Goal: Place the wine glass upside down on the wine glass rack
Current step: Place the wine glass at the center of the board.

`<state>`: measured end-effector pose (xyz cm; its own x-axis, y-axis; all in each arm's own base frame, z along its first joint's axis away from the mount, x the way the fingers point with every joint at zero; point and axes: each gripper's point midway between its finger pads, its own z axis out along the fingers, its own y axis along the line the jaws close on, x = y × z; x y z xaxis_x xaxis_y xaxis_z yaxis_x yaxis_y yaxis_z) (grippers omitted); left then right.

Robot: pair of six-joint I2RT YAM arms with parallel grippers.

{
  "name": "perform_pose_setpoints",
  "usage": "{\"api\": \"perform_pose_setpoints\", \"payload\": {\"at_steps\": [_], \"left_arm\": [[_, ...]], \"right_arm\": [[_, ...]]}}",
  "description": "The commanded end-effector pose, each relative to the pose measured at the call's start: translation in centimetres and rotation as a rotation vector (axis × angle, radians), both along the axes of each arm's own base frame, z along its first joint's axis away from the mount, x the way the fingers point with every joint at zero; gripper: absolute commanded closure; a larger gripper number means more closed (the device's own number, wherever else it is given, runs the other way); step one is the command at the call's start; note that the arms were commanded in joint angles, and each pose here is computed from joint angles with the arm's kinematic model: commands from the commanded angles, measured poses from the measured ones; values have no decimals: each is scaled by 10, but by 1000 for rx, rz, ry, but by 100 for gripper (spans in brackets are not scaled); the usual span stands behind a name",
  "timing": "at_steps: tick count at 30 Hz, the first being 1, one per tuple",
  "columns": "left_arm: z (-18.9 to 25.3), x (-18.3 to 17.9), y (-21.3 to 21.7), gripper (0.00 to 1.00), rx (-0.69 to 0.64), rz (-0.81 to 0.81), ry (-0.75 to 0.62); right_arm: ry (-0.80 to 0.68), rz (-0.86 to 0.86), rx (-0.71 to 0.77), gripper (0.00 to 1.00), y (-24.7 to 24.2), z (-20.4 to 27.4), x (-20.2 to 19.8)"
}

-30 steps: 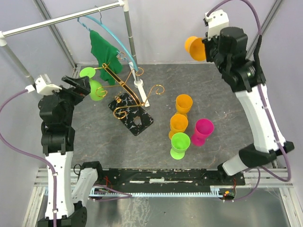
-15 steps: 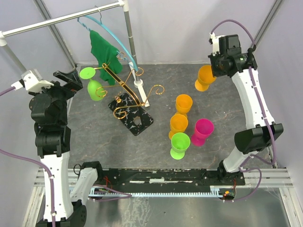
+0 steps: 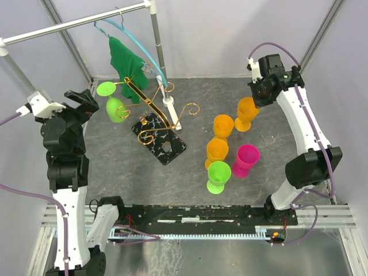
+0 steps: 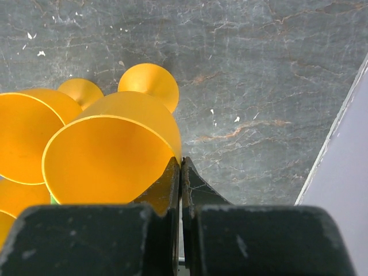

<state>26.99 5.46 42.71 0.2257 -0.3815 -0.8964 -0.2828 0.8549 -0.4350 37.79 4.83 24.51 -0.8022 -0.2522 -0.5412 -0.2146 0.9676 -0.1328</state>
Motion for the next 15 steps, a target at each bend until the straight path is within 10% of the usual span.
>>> {"api": "perform_pose_setpoints", "payload": {"at_steps": [1,15], "left_arm": [[10,-3,8,1,50,37,-32],[5,-6,14,1,70,73,-13]], "right_arm": [[30,18,28,100,5,-5,-5],[119,8,21,89,6,-23,-9]]}}
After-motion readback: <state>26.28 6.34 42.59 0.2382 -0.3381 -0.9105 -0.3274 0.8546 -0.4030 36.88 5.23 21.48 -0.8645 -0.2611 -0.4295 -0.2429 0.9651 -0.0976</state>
